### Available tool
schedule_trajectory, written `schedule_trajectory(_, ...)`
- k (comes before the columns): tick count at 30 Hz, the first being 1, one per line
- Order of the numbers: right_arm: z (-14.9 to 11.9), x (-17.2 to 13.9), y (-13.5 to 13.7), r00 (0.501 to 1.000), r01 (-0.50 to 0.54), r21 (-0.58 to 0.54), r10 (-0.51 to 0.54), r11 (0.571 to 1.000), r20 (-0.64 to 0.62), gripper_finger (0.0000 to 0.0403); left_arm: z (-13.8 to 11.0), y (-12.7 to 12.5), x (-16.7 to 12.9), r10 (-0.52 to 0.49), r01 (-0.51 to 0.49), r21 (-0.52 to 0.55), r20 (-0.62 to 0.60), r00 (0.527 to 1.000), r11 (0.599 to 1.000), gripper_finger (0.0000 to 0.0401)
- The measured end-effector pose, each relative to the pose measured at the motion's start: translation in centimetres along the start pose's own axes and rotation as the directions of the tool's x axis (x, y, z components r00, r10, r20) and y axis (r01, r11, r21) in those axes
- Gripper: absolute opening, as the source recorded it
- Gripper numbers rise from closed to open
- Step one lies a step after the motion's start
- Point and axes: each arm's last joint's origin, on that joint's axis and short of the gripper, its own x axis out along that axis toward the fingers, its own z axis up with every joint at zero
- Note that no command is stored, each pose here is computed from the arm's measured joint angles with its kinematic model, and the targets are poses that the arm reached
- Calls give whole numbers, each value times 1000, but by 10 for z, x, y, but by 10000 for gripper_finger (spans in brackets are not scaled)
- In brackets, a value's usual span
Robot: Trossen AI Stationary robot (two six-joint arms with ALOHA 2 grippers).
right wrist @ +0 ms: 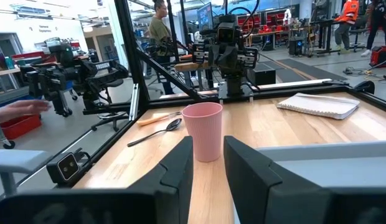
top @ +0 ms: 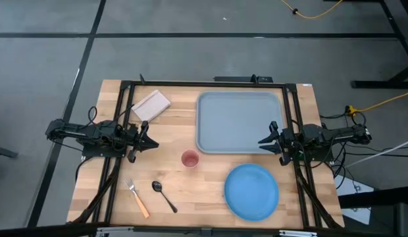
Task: Pick and place plate/cup/fork/spoon on tray
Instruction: Move the fork to the center of the table
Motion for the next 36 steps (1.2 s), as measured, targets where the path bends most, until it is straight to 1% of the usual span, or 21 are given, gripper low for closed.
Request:
schedule_trajectory(1, 0, 0, 0, 1000, 0, 4, 0, 1000, 0, 94, 0, 0, 0, 1, -1, 3, 1, 1000, 1000, 27)
schedule_trajectory(2, 0, 0, 0, 1000, 0, 14, 0, 1000, 0, 94, 0, 0, 0, 1, -1, 31, 1, 1000, 1000, 27)
schedule_trajectory(5, 0, 0, 0, 1000, 0, 65, 0, 998, 0, 94, 0, 0, 0, 2, -3, 167, 1, 1000, 986, 27)
schedule_trajectory(7, 0, 0, 0, 1000, 1, 106, -1, 994, 0, 94, 0, 0, 0, 2, -3, 234, 1, 1000, 972, 27)
schedule_trajectory(10, 0, 0, 0, 1000, 1, 153, -1, 988, 0, 94, 0, 0, 0, 3, -3, 281, 1, 1000, 960, 27)
schedule_trajectory(13, 0, 0, 0, 1000, 15, 143, -15, 990, 3, 94, 0, 0, 0, 3, -3, 291, 2, 1000, 957, 27)
schedule_trajectory(15, 1, 0, -1, 999, 45, 128, -48, 991, 15, 94, 0, 1, 0, 21, -23, 325, 10, 1000, 945, 27)
schedule_trajectory(17, 2, 0, -2, 996, 79, 122, -83, 989, 27, 94, 2, 0, 0, 18, -27, 326, 30, 999, 945, 27)
schedule_trajectory(20, 2, 0, -3, 993, 106, 120, -112, 987, 36, 94, 6, -2, 0, -18, -1, 265, 69, 997, 964, 27)
schedule_trajectory(22, 2, 0, -3, 992, 114, 111, -119, 987, 38, 94, 13, -3, -1, -40, 8, 232, 135, 990, 973, 27)
schedule_trajectory(24, 3, 0, -4, 990, 127, 110, -132, 986, 42, 94, 23, -6, -3, -63, 22, 175, 234, 970, 984, 27)
schedule_trajectory(27, 4, 0, -5, 984, 165, 111, -172, 980, 54, 94, 37, -9, -8, -97, 56, 118, 382, 919, 991, 27)
schedule_trajectory(30, 4, -1, -6, 970, 224, 116, -233, 968, 71, 94, 48, -12, -14, -126, 68, 133, 496, 859, 989, 27)
schedule_trajectory(32, 5, -1, -8, 955, 274, 122, -285, 954, 84, 94, 53, -13, -17, -132, 60, 147, 549, 825, 987, 27)
schedule_trajectory(34, 6, -2, -9, 935, 327, 130, -340, 936, 98, 94, 57, -13, -20, -96, 15, 140, 598, 796, 990, 27)
schedule_trajectory(36, 7, -2, -11, 917, 368, 140, -384, 919, 108, 94, 59, -11, -21, -21, -46, 89, 635, 773, 995, 27)
